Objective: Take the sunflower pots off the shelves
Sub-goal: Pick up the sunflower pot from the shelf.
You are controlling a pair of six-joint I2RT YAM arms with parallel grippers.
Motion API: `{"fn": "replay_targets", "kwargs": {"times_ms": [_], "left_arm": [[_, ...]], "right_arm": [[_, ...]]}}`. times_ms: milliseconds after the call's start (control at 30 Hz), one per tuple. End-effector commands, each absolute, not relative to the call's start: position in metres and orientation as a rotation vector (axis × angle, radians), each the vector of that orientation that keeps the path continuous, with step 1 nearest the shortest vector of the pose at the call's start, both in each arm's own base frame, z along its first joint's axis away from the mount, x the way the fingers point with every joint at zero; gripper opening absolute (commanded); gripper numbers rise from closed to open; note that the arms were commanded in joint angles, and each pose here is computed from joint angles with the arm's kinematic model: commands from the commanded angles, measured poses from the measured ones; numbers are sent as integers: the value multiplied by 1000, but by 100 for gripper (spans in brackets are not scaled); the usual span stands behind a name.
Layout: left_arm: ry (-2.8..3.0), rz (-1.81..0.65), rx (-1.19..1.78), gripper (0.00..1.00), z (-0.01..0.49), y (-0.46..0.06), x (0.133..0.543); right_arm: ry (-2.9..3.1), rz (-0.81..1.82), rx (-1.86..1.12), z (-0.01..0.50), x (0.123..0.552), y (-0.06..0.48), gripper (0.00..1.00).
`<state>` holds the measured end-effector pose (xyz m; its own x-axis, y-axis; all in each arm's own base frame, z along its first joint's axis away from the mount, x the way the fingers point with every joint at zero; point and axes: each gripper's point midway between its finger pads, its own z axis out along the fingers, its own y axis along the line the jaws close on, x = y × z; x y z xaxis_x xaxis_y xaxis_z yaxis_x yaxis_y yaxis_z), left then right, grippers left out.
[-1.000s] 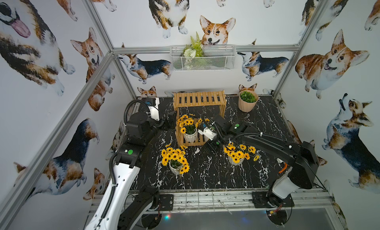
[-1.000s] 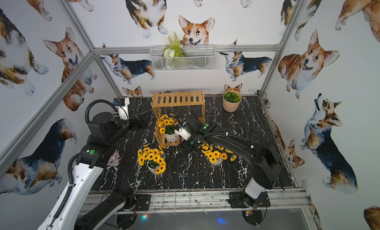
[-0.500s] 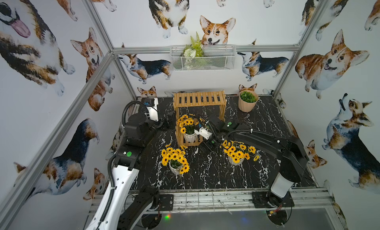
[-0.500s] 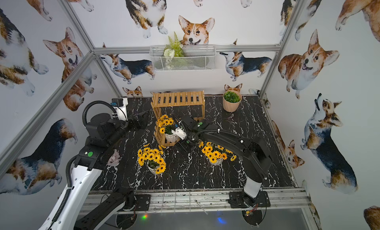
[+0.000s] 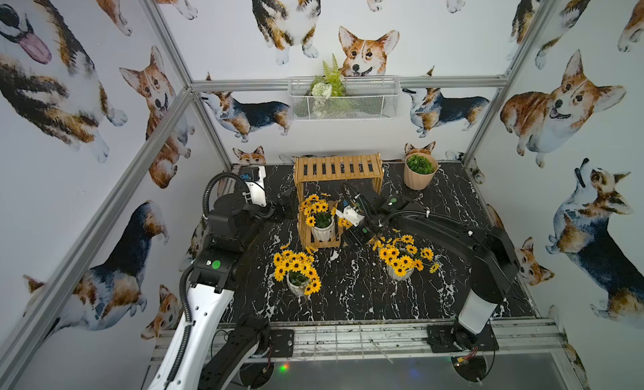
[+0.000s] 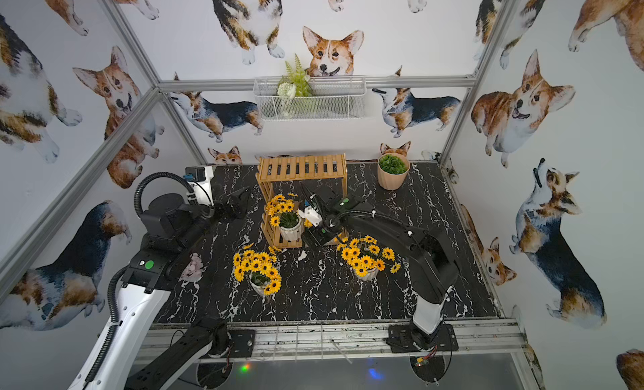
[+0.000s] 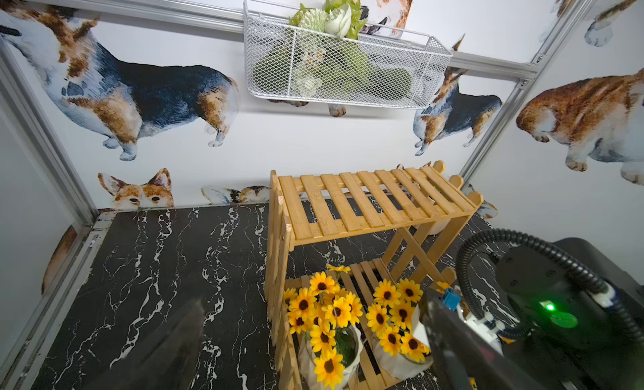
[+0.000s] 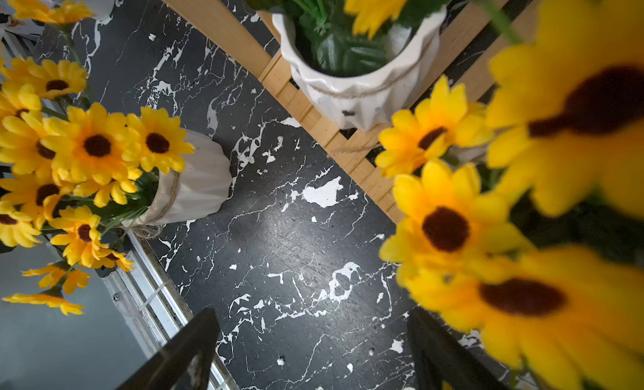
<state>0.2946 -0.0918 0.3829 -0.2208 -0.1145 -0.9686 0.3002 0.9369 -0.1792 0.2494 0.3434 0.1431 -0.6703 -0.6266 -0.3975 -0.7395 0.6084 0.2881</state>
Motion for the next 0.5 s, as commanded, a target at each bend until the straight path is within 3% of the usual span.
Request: {"fn": "replay_targets", "kwargs": {"times_ms": [0,467], "left_arm": [[1725,-377,141,100,391,-90,294],[1716,-378,141,100,392,-89,289]], "right_arm": [[2559,590,-1139,142,257,340,88],[2532,500,-1150,141,275,338,88]]}}
